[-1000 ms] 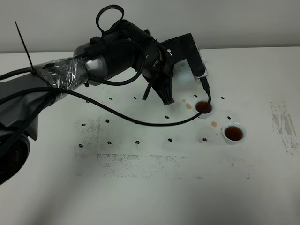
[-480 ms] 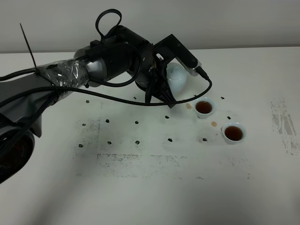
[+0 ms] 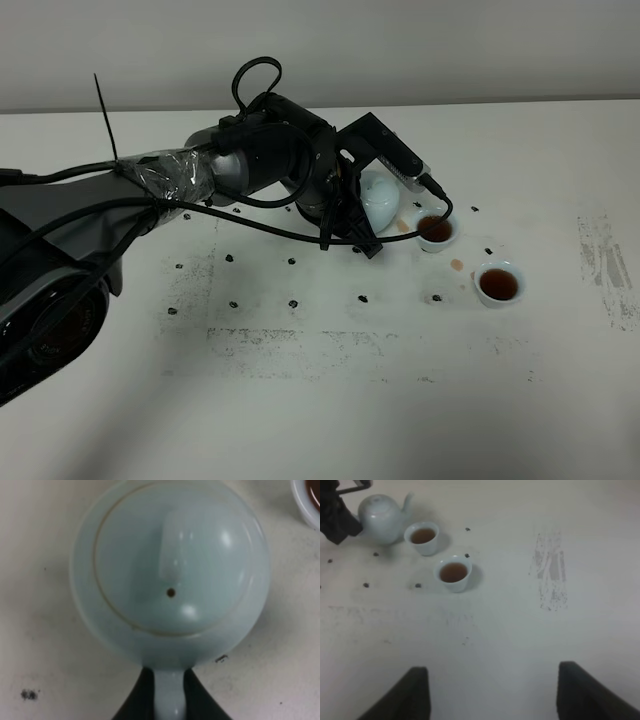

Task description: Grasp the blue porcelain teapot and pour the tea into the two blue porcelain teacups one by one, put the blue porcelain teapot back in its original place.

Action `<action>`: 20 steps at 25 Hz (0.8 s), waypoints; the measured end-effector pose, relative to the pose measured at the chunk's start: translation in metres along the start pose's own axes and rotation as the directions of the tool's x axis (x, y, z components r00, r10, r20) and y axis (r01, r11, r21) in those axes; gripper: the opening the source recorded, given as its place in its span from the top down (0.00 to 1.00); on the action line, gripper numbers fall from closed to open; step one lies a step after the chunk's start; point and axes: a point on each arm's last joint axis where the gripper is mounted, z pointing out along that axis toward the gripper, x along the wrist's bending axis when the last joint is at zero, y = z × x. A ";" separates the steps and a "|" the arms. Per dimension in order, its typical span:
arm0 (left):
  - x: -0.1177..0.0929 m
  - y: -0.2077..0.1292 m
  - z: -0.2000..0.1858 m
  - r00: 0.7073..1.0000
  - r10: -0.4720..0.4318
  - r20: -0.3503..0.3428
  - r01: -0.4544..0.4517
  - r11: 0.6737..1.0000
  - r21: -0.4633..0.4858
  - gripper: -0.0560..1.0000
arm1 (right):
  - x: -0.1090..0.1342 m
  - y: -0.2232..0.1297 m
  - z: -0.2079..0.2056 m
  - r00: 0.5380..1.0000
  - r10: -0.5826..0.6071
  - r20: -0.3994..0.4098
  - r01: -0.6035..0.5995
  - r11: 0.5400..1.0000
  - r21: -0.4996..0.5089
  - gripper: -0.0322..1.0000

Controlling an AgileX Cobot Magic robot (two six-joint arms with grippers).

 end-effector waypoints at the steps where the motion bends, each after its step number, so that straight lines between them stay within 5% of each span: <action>1: 0.000 0.000 0.000 1.000 -0.001 0.000 0.001 1.000 -0.001 0.91 | 0.000 0.000 0.000 1.000 0.000 0.000 0.000 1.000 0.000 0.46; 20: 0.027 -0.004 -0.061 0.998 -0.056 -0.017 0.057 0.998 0.034 0.91 | 0.000 0.000 0.000 1.000 0.000 0.000 0.000 1.000 0.000 0.46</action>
